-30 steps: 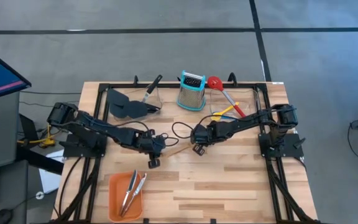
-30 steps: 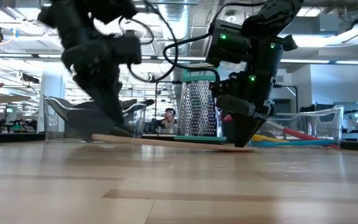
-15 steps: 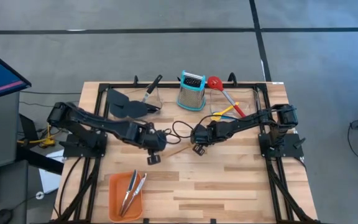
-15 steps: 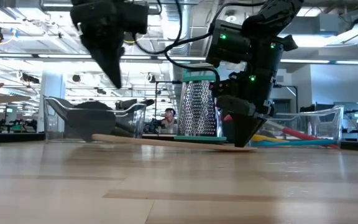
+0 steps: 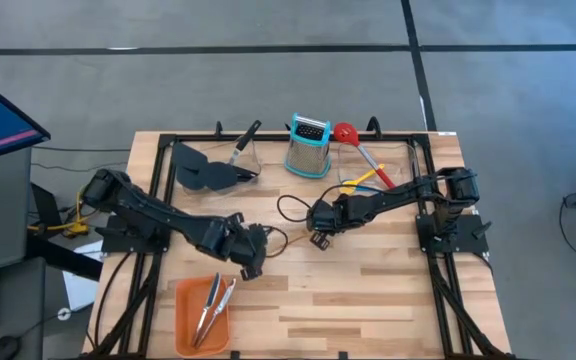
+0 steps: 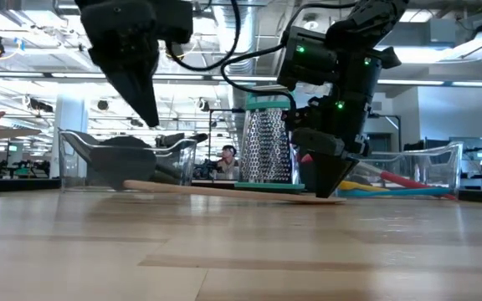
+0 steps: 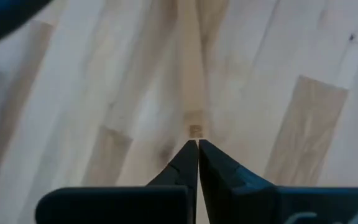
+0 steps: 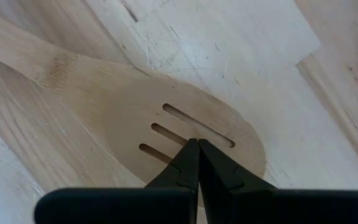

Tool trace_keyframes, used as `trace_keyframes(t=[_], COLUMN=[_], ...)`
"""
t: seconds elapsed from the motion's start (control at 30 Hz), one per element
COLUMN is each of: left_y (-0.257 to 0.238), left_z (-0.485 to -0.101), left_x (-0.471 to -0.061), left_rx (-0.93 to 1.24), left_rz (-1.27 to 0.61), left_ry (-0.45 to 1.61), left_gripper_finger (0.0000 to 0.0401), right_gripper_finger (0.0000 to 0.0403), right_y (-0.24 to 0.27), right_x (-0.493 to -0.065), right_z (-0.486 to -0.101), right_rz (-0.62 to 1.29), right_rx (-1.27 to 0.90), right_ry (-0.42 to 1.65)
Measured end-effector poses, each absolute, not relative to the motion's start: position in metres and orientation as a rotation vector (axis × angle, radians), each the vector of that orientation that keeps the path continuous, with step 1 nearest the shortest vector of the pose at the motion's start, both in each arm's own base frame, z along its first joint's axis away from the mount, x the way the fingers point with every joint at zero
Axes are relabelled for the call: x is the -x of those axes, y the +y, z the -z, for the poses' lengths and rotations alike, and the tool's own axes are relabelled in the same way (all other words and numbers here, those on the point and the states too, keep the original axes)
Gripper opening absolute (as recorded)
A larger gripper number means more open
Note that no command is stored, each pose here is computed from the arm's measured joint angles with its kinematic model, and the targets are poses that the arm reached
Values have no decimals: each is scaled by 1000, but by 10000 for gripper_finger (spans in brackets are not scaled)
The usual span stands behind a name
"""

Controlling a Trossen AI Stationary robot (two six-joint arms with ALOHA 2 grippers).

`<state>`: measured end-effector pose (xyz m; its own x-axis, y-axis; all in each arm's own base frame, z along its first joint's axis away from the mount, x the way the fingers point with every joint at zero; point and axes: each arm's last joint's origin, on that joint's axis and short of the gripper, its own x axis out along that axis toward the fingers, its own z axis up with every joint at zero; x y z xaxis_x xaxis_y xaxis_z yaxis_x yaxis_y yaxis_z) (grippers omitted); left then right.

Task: Pick & Place Kitchen Items
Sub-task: Put the wooden slotted serving spoon into the right transparent bin

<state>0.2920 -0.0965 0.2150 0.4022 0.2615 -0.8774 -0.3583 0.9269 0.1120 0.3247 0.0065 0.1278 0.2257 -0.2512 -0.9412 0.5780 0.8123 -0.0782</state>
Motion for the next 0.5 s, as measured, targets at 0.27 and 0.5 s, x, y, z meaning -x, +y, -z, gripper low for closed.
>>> trace_keyframes(t=[0.27,0.5], left_y=[-99,-87], left_z=[-181,-184], left_x=[-312,-319], left_rx=[137,172], left_rz=[-324,-348], left_ry=[1219,1212], left_gripper_finger=[1,1], right_gripper_finger=[0,0], right_y=[6,7], right_x=[-326,-326], right_z=[-128,-128], right_rz=[585,583], right_rx=[-317,-317], right_ry=[1206,1198])
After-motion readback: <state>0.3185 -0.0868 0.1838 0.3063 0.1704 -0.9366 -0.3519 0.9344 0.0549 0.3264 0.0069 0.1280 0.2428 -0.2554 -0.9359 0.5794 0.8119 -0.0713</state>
